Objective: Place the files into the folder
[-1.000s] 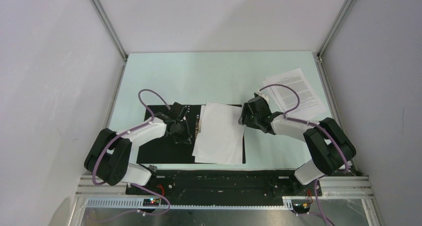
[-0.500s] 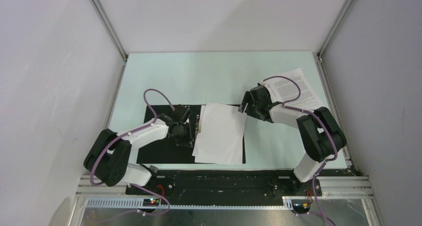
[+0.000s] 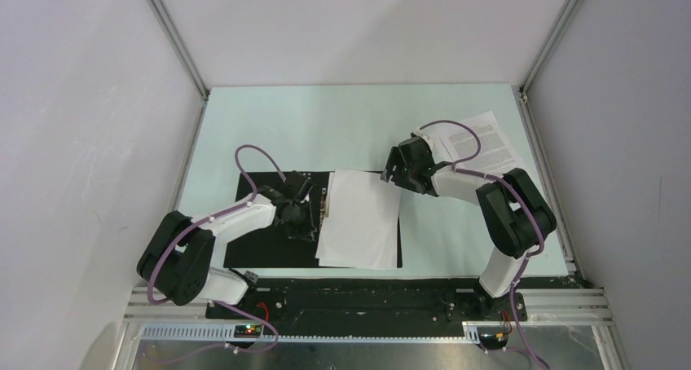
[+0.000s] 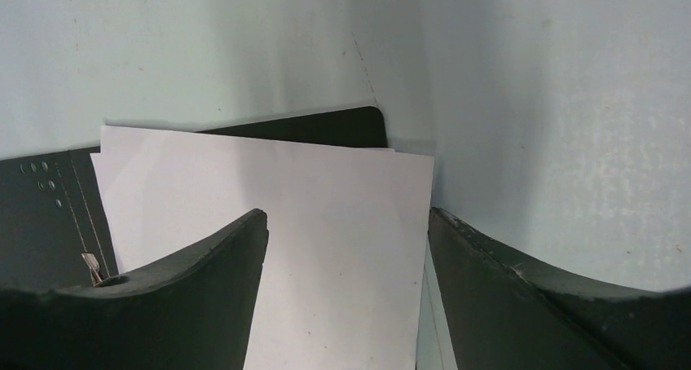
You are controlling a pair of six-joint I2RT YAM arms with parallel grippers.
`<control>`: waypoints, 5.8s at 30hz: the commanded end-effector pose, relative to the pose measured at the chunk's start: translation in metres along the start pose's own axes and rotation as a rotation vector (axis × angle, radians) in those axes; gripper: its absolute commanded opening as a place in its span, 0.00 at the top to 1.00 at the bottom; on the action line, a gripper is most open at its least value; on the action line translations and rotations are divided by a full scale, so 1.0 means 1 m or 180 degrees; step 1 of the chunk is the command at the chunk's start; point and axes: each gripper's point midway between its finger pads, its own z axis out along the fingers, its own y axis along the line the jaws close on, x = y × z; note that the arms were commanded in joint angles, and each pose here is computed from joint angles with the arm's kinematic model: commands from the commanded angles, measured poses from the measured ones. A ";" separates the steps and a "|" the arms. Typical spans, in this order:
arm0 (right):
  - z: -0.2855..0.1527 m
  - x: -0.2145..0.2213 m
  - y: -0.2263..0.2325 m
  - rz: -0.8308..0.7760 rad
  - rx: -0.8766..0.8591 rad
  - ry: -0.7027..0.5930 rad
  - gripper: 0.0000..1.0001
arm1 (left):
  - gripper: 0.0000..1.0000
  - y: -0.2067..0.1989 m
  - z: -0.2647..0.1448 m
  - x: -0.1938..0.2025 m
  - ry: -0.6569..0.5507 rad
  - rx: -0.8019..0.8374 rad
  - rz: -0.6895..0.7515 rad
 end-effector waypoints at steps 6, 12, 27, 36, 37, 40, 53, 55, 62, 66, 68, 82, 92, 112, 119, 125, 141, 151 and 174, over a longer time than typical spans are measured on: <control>0.001 0.004 0.008 -0.0186 0.0137 0.0027 0.23 | 0.88 -0.015 -0.013 -0.014 -0.0128 0.0121 0.0156; -0.001 0.006 0.015 -0.0300 0.0160 -0.0002 0.23 | 0.88 -0.019 -0.014 -0.010 -0.0099 0.0159 0.0173; 0.008 -0.006 0.016 -0.0351 0.0231 0.0018 0.22 | 0.88 -0.011 -0.008 -0.013 -0.0121 0.0016 0.0088; -0.001 -0.009 0.012 -0.0374 0.0236 0.0067 0.21 | 0.88 -0.008 -0.011 -0.019 -0.0177 0.0013 0.0034; -0.003 -0.007 0.012 -0.0364 0.0245 0.0101 0.21 | 0.88 -0.009 -0.010 -0.020 -0.0173 0.0017 0.0033; -0.010 0.001 0.015 -0.0405 0.0244 0.0154 0.21 | 0.88 -0.009 -0.010 -0.021 -0.0165 0.0010 0.0032; -0.110 0.060 -0.004 -0.0495 0.0216 0.0220 0.24 | 0.92 0.002 -0.003 -0.023 -0.0172 -0.0079 -0.0341; -0.128 0.087 -0.003 -0.0593 0.0149 0.0324 0.27 | 0.92 0.004 0.000 -0.021 -0.0154 -0.0105 -0.0437; -0.174 0.170 0.002 -0.0862 0.0056 0.0673 0.45 | 0.93 -0.002 0.014 -0.014 -0.0008 -0.0017 -0.0683; -0.182 0.205 0.010 -0.1080 -0.0038 0.0825 0.53 | 0.93 -0.005 0.022 -0.011 0.0062 0.0023 -0.0759; -0.182 0.217 0.017 -0.1141 -0.0126 0.0890 0.57 | 0.94 -0.006 0.024 -0.011 0.0071 0.0046 -0.0776; -0.160 0.238 0.022 -0.1293 -0.0051 0.0991 0.67 | 0.94 -0.003 0.030 -0.006 0.0090 0.0051 -0.0806; -0.146 0.230 0.014 -0.1255 0.0113 0.0882 0.67 | 0.94 -0.001 0.029 -0.007 0.0103 0.0059 -0.0782; -0.135 0.223 0.009 -0.1269 0.0193 0.0840 0.67 | 0.94 0.007 0.030 -0.006 0.0128 0.0039 -0.0793; -0.132 0.219 0.005 -0.1278 0.0256 0.0816 0.67 | 0.94 0.008 0.030 -0.007 0.0127 0.0037 -0.0795; -0.131 0.219 0.005 -0.1303 0.0254 0.0803 0.67 | 0.94 0.008 0.030 -0.007 0.0125 0.0041 -0.0793; -0.178 0.145 0.022 -0.0781 -0.0159 0.0453 0.37 | 0.85 -0.009 0.014 -0.028 -0.0067 0.0262 -0.0630; -0.159 0.004 -0.081 0.1142 0.0372 -0.0545 0.15 | 0.63 -0.045 -0.039 -0.075 -0.0529 0.0600 -0.0442; -0.140 -0.062 -0.247 0.3755 0.0723 -0.2006 0.05 | 0.60 -0.090 -0.086 -0.108 -0.0743 0.1111 -0.0355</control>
